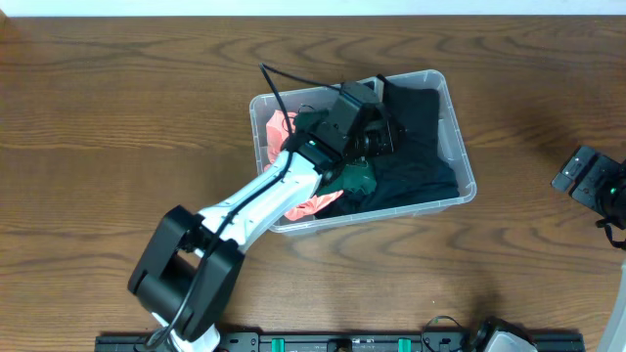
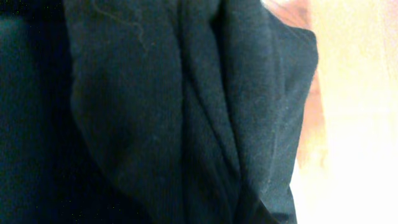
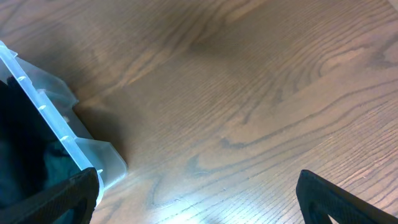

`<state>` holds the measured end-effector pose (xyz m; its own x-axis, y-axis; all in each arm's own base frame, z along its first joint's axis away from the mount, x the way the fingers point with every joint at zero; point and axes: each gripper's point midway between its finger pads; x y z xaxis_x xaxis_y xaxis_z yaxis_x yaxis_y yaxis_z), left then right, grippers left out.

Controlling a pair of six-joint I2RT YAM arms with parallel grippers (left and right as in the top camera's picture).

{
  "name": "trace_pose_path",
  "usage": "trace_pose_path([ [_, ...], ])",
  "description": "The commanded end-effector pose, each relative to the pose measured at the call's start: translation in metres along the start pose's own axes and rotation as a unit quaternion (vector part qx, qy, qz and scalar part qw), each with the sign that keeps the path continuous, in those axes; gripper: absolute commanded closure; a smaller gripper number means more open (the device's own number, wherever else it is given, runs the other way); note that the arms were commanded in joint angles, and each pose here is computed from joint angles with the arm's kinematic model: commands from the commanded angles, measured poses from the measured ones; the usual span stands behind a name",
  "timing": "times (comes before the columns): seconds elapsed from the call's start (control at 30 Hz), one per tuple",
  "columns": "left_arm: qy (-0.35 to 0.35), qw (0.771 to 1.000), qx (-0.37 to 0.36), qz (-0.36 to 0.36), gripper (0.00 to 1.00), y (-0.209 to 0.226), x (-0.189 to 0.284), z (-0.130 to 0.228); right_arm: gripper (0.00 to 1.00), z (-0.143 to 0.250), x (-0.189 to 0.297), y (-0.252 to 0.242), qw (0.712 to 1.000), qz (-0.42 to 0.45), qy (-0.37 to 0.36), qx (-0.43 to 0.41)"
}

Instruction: Pack container

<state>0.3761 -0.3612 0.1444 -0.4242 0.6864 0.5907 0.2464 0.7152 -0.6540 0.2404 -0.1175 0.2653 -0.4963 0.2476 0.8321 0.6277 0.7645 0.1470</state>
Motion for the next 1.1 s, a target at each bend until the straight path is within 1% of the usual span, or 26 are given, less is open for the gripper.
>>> trace_pose_path([
  [0.0, -0.025, 0.996, 0.086, -0.014, 0.93, 0.003, -0.001, -0.009, 0.01, 0.0, -0.002, 0.0, 1.0, -0.003, 0.004, -0.005],
  [0.03, -0.026, 0.995, 0.098, -0.015, 0.93, 0.003, -0.001, -0.009, 0.01, 0.0, -0.002, 0.0, 1.0, -0.003, 0.004, -0.005],
  [0.07, -0.027, 0.994, 0.104, -0.013, 0.88, 0.002, -0.001, -0.01, 0.01, 0.0, -0.002, 0.0, 1.0, -0.003, 0.004, -0.005],
  [0.1, -0.025, 0.994, 0.102, -0.006, 0.72, -0.001, 0.0, -0.01, 0.01, 0.0, -0.002, 0.0, 1.0, -0.003, 0.004, -0.005],
  [0.13, -0.017, 0.996, 0.09, 0.007, 0.64, -0.006, 0.001, -0.009, 0.01, 0.0, -0.002, 0.0, 1.0, -0.003, 0.004, -0.005],
  [0.2, 0.001, 0.997, 0.054, 0.057, 0.57, -0.025, 0.009, -0.012, 0.01, 0.0, -0.002, 0.0, 1.0, -0.003, 0.004, -0.005],
  [0.23, 0.001, 0.996, 0.048, 0.07, 0.54, -0.03, 0.015, -0.016, 0.01, 0.0, -0.002, 0.0, 1.0, -0.003, 0.004, -0.005],
  [0.3, -0.024, 0.996, 0.027, 0.079, 0.46, -0.037, 0.033, -0.032, 0.01, 0.0, -0.002, 0.0, 1.0, -0.003, 0.003, -0.005],
  [0.33, -0.039, 0.996, 0.012, 0.081, 0.41, -0.039, 0.043, -0.041, 0.01, 0.0, -0.002, 0.0, 1.0, -0.003, 0.004, -0.004],
  [0.37, -0.059, 0.995, -0.006, 0.078, 0.35, -0.042, 0.056, -0.051, 0.01, 0.0, -0.002, 0.0, 1.0, -0.003, 0.003, -0.004],
  [0.43, -0.099, 0.993, -0.04, 0.053, 0.21, -0.038, 0.085, -0.07, 0.01, -0.001, -0.002, 0.0, 1.0, -0.004, 0.003, -0.004],
  [0.47, -0.117, 0.991, -0.053, 0.031, 0.1, -0.031, 0.099, -0.078, 0.01, -0.001, -0.002, 0.001, 1.0, -0.004, 0.002, -0.004],
  [0.5, -0.139, 0.988, -0.067, -0.011, 0.02, -0.016, 0.121, -0.088, 0.01, -0.001, -0.002, 0.001, 1.0, -0.004, 0.002, -0.004],
  [0.57, -0.152, 0.984, -0.065, -0.06, 0.02, 0.005, 0.145, -0.094, 0.01, -0.001, -0.002, 0.001, 1.0, -0.004, 0.002, -0.004],
  [0.63, -0.147, 0.982, -0.04, -0.109, 0.02, 0.034, 0.171, -0.093, 0.01, 0.0, -0.002, 0.005, 1.0, -0.016, 0.005, 0.007],
  [0.73, -0.104, 0.979, 0.004, -0.176, 0.02, 0.081, 0.196, -0.075, 0.01, 0.002, -0.003, 0.01, 0.999, -0.031, 0.012, 0.018],
  [0.77, -0.08, 0.975, 0.028, -0.204, 0.02, 0.102, 0.202, -0.064, 0.01, 0.001, -0.005, 0.011, 0.999, -0.031, 0.015, 0.018],
  [0.87, -0.032, 0.963, 0.079, -0.254, 0.02, 0.145, 0.21, -0.039, 0.05, 0.002, -0.013, 0.01, 0.999, -0.028, 0.028, 0.018],
  [0.93, 0.0, 0.952, 0.114, -0.283, 0.02, 0.173, 0.212, -0.02, 0.1, 0.003, -0.022, 0.011, 0.999, -0.026, 0.042, 0.017],
  [1.0, 0.019, 0.943, 0.139, -0.302, 0.02, 0.195, 0.212, -0.008, 0.18, 0.005, -0.03, 0.017, 0.997, -0.041, 0.06, 0.024],
  [1.07, 0.029, 0.935, 0.161, -0.316, 0.02, 0.215, 0.21, -0.002, 0.31, 0.007, -0.04, 0.027, 0.994, -0.066, 0.079, 0.035],
])
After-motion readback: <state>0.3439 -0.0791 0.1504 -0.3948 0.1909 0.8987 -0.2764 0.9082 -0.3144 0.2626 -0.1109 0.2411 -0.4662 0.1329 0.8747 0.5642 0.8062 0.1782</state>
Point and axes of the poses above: each gripper's point midway between its finger pads, its own x axis back along the fingers, its own y axis along the line the jaws close on, z = x × y, and after that the axes turned 7 degrees about -x, right-handed
